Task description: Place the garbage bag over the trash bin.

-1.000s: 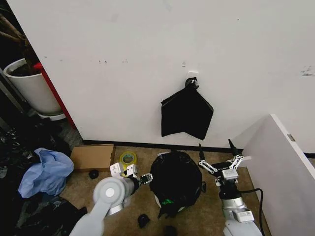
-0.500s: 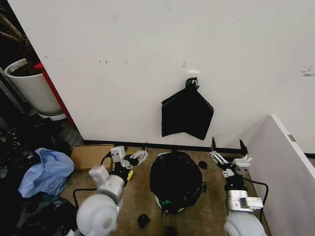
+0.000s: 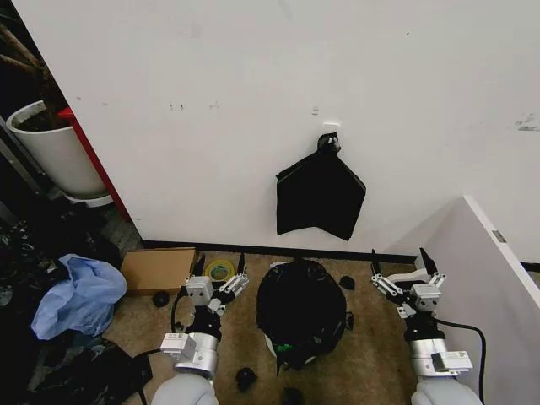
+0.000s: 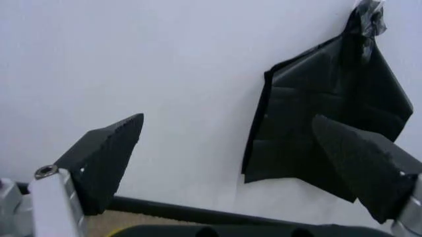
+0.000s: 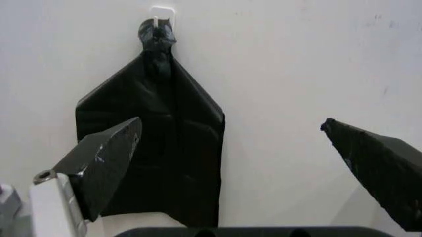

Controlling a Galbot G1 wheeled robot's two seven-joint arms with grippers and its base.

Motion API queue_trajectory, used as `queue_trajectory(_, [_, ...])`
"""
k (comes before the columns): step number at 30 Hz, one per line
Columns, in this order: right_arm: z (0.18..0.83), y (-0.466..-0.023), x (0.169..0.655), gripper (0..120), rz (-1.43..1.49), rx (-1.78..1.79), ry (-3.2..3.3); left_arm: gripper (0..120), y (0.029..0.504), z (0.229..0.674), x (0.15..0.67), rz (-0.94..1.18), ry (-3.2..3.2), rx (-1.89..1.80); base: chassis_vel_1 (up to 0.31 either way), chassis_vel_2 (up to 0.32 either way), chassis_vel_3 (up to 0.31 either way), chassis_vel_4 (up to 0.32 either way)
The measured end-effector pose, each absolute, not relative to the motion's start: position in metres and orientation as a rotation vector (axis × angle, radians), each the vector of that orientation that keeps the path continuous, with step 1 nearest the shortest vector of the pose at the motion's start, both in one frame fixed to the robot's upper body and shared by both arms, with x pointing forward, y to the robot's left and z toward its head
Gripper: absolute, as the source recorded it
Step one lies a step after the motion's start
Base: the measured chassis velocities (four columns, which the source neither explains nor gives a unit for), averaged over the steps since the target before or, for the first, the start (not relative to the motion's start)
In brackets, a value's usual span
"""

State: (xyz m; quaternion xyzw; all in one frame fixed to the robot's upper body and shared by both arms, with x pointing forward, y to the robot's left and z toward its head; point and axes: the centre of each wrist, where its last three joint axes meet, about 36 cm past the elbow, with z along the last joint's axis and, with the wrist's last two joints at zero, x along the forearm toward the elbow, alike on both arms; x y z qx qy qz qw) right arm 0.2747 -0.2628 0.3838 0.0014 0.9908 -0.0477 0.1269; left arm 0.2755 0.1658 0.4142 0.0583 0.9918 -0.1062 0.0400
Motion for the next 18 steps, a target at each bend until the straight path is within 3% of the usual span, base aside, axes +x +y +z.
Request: queue_trajectory(18, [0.391, -0.250, 0.265, 100, -0.095, 0.052, 2.890, 100, 0.171, 0.413, 0.290, -0.286, 2.979, 0.184, 0.000, 0.000, 0.000, 0.000])
